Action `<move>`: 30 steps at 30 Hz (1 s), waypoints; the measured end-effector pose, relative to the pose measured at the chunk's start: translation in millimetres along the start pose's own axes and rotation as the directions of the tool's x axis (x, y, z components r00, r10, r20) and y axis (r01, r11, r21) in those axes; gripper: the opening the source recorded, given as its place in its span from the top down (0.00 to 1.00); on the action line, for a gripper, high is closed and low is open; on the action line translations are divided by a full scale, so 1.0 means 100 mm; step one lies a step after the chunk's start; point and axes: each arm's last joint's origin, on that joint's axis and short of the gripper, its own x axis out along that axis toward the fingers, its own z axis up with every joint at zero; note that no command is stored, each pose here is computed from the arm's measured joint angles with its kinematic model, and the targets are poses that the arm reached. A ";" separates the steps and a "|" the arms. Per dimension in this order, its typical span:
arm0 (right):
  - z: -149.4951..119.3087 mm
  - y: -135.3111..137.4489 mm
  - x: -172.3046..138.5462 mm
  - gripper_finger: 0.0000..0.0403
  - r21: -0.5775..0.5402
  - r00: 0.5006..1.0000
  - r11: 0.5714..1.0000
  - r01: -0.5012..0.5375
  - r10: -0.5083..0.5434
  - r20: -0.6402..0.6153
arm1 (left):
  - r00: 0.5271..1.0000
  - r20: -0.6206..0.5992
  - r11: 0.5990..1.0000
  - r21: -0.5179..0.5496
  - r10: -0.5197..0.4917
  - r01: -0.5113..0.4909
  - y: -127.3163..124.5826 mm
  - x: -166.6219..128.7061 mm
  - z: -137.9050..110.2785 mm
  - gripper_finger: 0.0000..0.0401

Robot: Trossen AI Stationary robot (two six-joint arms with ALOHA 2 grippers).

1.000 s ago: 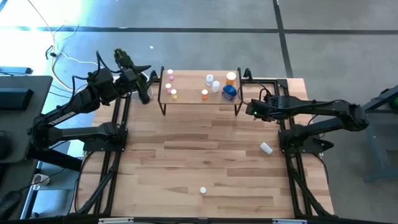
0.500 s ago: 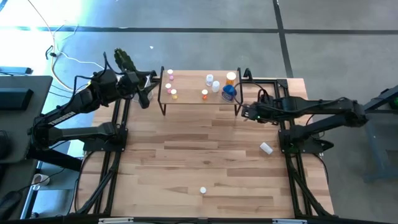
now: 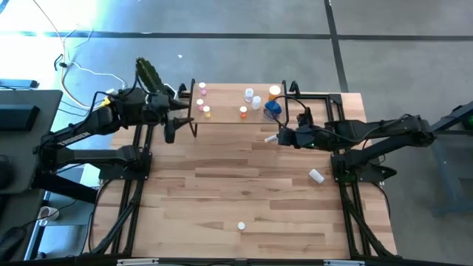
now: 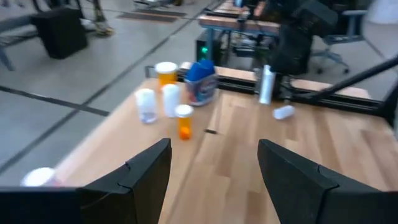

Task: Pick and place medicine bottles onto shelf by color
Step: Put the top white pill bottle on the shelf

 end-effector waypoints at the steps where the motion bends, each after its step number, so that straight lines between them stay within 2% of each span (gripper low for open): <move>1: 0.00 0.03 0.01 0.86 -0.014 1.000 1.000 -0.027 0.027 0.005 | 1.000 -0.006 1.000 -0.004 -0.018 0.018 -0.03 0.02 0.00 0.43; 7: 0.00 0.15 0.04 0.86 -0.107 0.993 0.988 -0.116 0.119 0.023 | 0.992 -0.066 0.994 0.011 -0.111 0.112 -0.23 0.18 -0.04 0.43; 13: 0.00 0.24 0.07 0.86 -0.149 0.980 0.971 -0.188 0.196 0.039 | 0.988 -0.124 0.995 0.014 -0.095 0.098 -0.43 0.37 -0.10 0.43; 21: -0.04 0.34 0.16 0.86 -0.180 0.966 0.951 -0.249 0.258 0.025 | 0.989 -0.080 0.992 0.027 -0.123 0.125 -0.71 0.62 -0.09 0.43; 30: -0.15 0.47 0.35 0.86 -0.203 0.945 0.926 -0.319 0.326 0.001 | 0.996 -0.085 0.991 0.129 -0.016 0.027 -0.95 0.96 -0.21 0.43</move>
